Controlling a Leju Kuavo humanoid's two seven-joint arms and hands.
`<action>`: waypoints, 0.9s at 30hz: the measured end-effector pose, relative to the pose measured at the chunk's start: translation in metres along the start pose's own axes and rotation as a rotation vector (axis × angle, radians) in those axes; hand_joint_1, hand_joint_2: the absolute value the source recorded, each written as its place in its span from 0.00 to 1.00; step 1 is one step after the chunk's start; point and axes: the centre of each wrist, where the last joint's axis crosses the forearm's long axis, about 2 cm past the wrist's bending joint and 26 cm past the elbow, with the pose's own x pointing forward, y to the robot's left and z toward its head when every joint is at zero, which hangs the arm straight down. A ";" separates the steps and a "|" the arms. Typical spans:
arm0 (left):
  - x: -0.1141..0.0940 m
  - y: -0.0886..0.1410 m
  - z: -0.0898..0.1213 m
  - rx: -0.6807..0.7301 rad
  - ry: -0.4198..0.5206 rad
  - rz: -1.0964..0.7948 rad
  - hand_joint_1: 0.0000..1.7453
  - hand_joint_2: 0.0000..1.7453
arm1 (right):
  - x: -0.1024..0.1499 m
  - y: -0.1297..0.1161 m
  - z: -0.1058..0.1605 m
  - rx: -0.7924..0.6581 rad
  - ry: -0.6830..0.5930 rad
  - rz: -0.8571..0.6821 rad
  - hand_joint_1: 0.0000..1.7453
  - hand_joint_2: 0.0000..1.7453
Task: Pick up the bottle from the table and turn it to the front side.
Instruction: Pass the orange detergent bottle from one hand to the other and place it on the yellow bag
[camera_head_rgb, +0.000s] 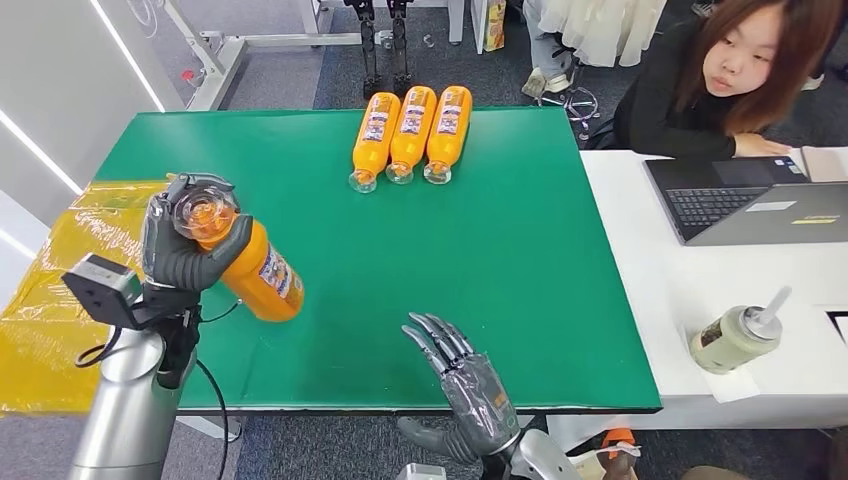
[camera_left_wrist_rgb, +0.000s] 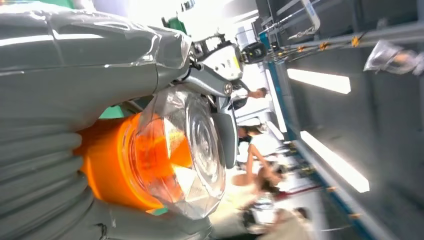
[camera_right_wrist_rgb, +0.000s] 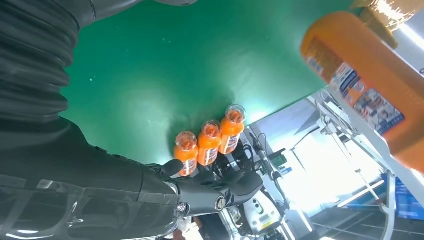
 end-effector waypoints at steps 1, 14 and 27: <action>-0.003 0.009 -0.001 -0.005 0.015 -0.062 1.00 1.00 | 0.000 0.001 0.002 -0.001 0.002 -0.006 0.00 1.00; -0.008 0.113 -0.036 -0.018 0.206 -0.814 1.00 1.00 | 0.005 0.004 0.017 -0.014 0.057 -0.037 0.00 1.00; -0.028 0.163 -0.008 -0.077 0.505 -1.094 1.00 1.00 | 0.002 0.000 0.022 -0.031 0.068 -0.064 0.00 1.00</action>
